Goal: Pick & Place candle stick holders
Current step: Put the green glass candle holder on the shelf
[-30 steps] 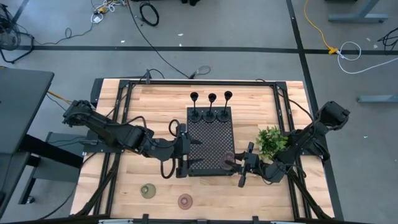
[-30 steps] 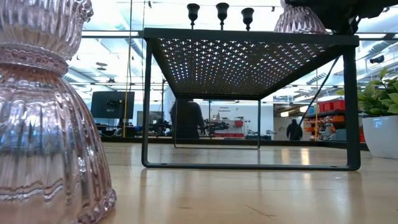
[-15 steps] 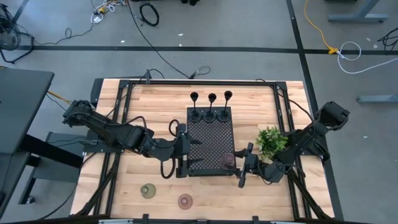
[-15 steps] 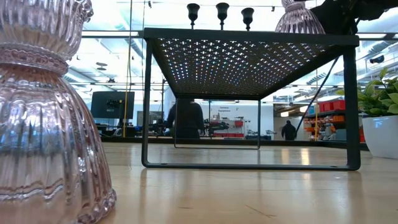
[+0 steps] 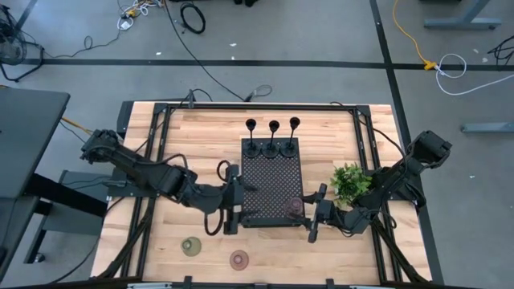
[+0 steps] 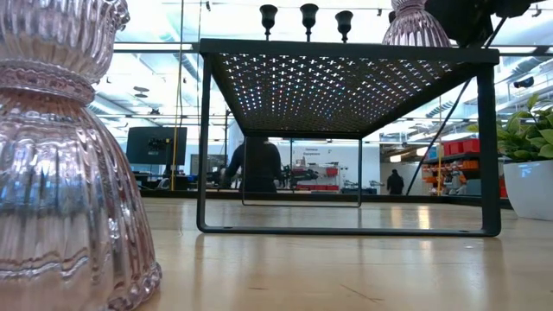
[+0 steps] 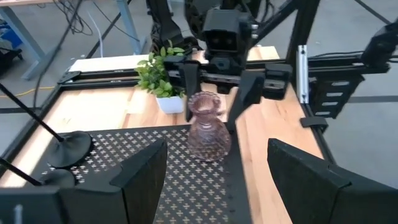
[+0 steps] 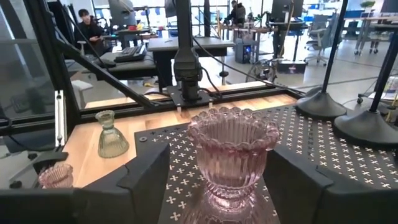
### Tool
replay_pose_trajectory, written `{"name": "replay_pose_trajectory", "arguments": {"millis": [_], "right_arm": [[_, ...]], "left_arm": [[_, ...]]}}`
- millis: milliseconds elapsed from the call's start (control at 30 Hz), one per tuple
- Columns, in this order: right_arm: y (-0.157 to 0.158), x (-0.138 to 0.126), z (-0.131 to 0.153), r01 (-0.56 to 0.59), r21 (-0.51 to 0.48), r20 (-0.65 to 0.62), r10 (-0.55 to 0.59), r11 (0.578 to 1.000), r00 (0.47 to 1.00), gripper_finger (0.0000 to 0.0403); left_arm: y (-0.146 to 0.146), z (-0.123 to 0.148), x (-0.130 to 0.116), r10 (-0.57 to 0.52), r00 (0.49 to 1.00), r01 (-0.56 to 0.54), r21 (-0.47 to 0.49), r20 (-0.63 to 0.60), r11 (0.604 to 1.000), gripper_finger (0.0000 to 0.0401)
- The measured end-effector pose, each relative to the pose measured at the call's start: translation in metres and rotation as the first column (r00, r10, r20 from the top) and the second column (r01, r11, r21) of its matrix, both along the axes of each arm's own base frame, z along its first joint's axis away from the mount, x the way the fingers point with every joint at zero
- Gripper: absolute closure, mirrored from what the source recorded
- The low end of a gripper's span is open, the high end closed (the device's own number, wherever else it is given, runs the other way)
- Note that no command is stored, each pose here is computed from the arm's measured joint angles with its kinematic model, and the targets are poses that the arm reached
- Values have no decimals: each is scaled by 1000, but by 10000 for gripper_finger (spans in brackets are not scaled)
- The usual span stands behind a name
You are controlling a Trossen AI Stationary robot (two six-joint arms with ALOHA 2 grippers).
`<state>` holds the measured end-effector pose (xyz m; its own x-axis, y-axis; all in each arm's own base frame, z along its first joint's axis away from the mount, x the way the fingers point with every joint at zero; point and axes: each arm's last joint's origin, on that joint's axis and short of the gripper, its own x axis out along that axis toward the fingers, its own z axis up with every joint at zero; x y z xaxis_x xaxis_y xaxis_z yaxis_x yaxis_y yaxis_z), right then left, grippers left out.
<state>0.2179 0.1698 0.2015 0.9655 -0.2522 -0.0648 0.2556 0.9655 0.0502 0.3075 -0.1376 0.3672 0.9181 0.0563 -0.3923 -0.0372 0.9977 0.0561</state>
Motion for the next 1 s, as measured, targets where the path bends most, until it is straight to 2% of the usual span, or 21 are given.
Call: {"name": "replay_pose_trajectory", "arguments": {"millis": [133,333,533,733,1000], "right_arm": [[3,-2,0,-18,-2,0,18,1000,1000,158],[7,-9,5,9,-19,12,-9,1000,1000,161],[6,-13,8,69,-47,18,-68,997,998,161],[8,-15,8,71,-48,18,-70,996,997,161],[16,-24,8,84,-57,21,-83,995,996,161]], "left_arm": [[-8,-3,-6,-7,999,7,-18,-34,1000,126],[-19,-14,-21,77,990,-80,-23,-121,997,126],[-31,-18,-33,137,982,-139,-10,-132,990,126],[-44,-19,-45,152,980,-157,-31,-127,987,126],[-53,-37,-65,227,950,-248,-77,-213,966,126]]}}
